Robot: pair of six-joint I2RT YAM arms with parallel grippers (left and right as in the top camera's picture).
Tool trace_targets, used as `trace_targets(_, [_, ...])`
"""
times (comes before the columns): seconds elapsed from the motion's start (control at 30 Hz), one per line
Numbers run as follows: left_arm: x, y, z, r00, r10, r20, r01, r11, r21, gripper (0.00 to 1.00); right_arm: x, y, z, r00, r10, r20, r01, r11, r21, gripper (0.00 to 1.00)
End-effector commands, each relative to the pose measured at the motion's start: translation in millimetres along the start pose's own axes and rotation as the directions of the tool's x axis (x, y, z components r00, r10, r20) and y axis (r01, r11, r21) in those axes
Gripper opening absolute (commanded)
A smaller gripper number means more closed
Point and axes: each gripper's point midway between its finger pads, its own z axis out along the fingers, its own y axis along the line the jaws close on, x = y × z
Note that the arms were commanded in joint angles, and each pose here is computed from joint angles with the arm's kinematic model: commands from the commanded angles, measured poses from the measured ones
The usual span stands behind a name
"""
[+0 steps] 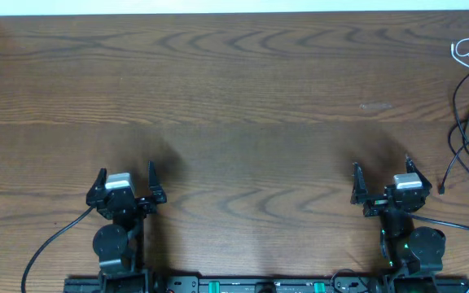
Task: Untangle cables
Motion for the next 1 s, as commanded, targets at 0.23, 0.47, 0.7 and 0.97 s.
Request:
trace_targets(0.23, [11.4,2.9,-0.9,0.999,0.010,-0.037,-0.010,1.000,-0.016,0.99,0.3,1.7,-0.2,1.000,-0.005,0.000,0.005,1.000,-0.006,0.99])
trace_targets(0.47, [12.5,2.9,-0.6,0.999,0.010,-0.042,-0.010,1.000,-0.016,0.99,0.3,1.7,-0.2,1.000,-0.005,0.000,0.005,1.000,-0.006,0.99])
trace_targets(0.7, [12.5,2.9,-0.6,0.999,0.010,-0.042,-0.010,1.000,-0.016,0.99,0.3,1.7,-0.2,1.000,-0.005,0.000,0.005,1.000,-0.006,0.99])
trace_targets(0.97, [12.5,2.9,-0.6,0.999,0.010,-0.042,-0.010,1.000,-0.016,0.99,0.3,1.7,-0.2,1.000,-0.005,0.000,0.005,1.000,-0.006,0.99])
